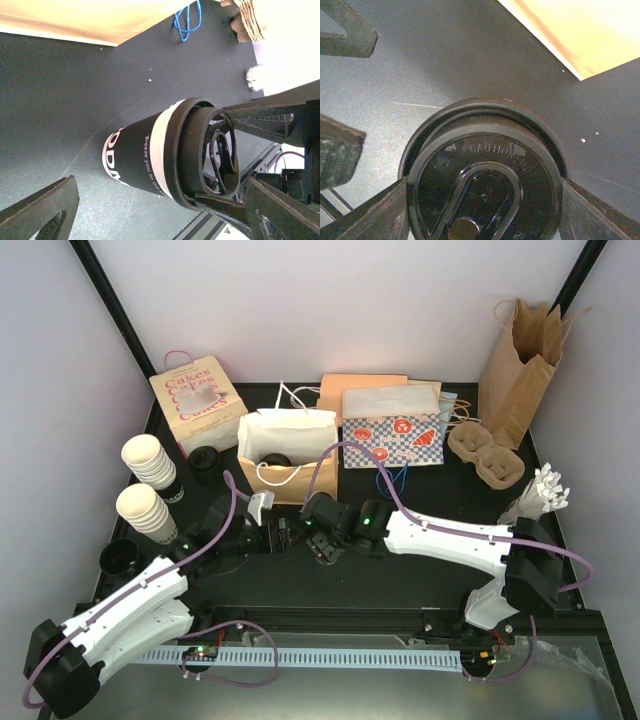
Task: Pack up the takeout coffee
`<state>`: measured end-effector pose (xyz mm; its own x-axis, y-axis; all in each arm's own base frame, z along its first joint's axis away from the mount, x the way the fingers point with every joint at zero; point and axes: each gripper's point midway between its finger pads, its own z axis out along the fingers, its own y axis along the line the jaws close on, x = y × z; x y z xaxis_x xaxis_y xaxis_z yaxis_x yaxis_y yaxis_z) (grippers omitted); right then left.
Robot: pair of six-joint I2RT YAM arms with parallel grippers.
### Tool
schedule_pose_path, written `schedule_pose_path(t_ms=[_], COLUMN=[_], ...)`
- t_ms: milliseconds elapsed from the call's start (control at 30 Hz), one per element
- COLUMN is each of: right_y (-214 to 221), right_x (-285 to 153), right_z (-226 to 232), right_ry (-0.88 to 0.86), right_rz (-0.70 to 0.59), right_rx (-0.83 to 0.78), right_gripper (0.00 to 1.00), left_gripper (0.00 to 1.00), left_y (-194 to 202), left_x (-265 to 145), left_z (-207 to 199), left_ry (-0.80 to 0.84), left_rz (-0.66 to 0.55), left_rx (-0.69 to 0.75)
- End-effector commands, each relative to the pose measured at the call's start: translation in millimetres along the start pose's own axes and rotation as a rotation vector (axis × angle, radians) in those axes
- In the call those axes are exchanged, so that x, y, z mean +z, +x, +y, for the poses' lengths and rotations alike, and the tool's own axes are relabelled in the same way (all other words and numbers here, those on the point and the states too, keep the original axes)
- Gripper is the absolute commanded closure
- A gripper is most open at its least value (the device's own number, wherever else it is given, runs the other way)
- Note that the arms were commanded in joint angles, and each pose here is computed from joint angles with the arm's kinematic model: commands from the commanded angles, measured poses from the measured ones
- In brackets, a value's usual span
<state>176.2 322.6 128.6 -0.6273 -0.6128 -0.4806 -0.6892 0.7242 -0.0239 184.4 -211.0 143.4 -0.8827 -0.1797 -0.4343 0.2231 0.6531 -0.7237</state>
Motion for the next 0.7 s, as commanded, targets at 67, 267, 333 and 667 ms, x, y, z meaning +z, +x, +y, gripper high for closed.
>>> schedule_pose_path(t_ms=[67,267,333,667], right_y=[4,7,8,28], right_x=[9,9,10,21], right_z=[1,5,5,4], right_ry=[0.019,-0.005,-0.004,0.015], right_rz=[0.026,0.042,0.052,0.155], right_rx=[-0.015,-0.02,-0.023,-0.052], right_gripper=[0.25,0.25,0.25,0.26], left_gripper=[0.1,0.13,0.13,0.15], left_y=[-1,-1,-3,-11], left_x=[3,7,7,7], left_z=[0,4,5,8], left_ry=[0.011,0.008,0.014,0.042], left_rz=[0.007,0.017,0.013,0.005], left_rx=[0.0,-0.013,-0.025,-0.046])
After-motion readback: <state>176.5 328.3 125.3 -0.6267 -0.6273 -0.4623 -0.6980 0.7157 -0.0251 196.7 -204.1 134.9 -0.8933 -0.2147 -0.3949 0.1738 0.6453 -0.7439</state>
